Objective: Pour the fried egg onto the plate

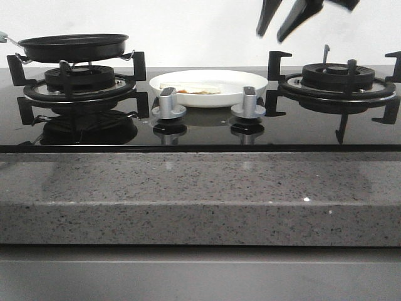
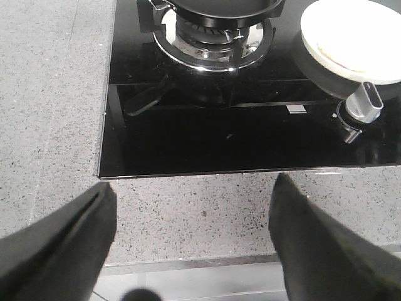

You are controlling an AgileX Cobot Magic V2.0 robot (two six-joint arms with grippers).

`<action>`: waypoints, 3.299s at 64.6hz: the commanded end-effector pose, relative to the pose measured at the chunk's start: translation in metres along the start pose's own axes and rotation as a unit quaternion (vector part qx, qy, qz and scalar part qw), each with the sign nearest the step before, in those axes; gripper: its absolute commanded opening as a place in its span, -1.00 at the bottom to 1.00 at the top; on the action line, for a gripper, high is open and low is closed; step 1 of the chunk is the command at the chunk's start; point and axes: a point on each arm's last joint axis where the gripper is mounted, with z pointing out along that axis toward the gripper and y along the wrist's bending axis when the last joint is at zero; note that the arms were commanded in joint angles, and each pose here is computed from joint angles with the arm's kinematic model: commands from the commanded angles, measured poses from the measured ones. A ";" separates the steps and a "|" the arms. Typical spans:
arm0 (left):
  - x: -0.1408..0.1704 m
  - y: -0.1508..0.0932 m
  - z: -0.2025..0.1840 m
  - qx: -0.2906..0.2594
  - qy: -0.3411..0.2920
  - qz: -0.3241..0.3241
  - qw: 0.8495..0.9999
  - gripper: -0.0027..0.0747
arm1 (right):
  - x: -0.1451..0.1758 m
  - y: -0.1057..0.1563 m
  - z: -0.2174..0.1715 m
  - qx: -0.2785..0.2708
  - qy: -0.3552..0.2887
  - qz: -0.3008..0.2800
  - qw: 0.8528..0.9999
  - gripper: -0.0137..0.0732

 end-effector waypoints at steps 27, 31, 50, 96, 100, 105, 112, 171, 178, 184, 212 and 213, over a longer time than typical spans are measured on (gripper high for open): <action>-0.011 -0.002 -0.005 0.009 -0.043 -0.003 0.999 0.36 | 0.092 0.011 -0.194 0.016 -0.180 -0.140 0.974 -0.02; -0.011 -0.002 -0.005 0.009 -0.043 -0.003 0.999 0.36 | 0.113 0.003 -0.201 0.030 -0.198 -0.149 0.968 -0.02; -0.011 -0.002 -0.005 0.009 -0.043 -0.003 0.999 0.36 | 0.227 -0.041 -0.194 0.053 -0.225 -0.155 0.961 -0.02; -0.012 -0.002 -0.005 0.009 -0.046 -0.003 0.999 0.32 | 0.335 -0.082 -0.176 0.050 -0.229 -0.158 0.959 -0.14; -0.011 -0.002 -0.005 0.009 -0.042 -0.003 0.999 0.16 | 0.335 -0.082 -0.176 0.050 -0.229 -0.158 0.959 -0.36; -0.011 -0.002 -0.005 0.009 -0.042 -0.003 0.999 -0.14 | 0.335 -0.082 -0.176 0.050 -0.230 -0.158 0.959 -0.62; -0.011 -0.002 -0.005 0.009 -0.043 -0.003 0.999 -0.51 | 0.335 -0.082 -0.176 0.050 -0.229 -0.158 0.959 -0.84; 0.064 0.009 0.015 -0.014 -0.232 -0.017 0.973 -0.98 | 0.335 -0.082 -0.176 0.050 -0.229 -0.158 0.959 -0.85; 0.094 0.012 0.029 -0.015 -0.262 -0.028 0.965 -0.98 | 0.335 -0.082 -0.176 0.050 -0.229 -0.158 0.959 -0.85; 0.115 0.014 0.041 -0.015 -0.286 -0.029 0.958 -0.98 | 0.335 -0.082 -0.176 0.050 -0.229 -0.158 0.959 -0.85; 0.149 0.019 0.071 -0.017 -0.365 -0.023 0.931 -0.98 | 0.335 -0.082 -0.176 0.050 -0.229 -0.158 0.959 -0.85; 0.148 0.019 0.071 -0.016 -0.366 -0.023 0.930 -0.98 | 0.335 -0.082 -0.176 0.050 -0.229 -0.158 0.959 -0.85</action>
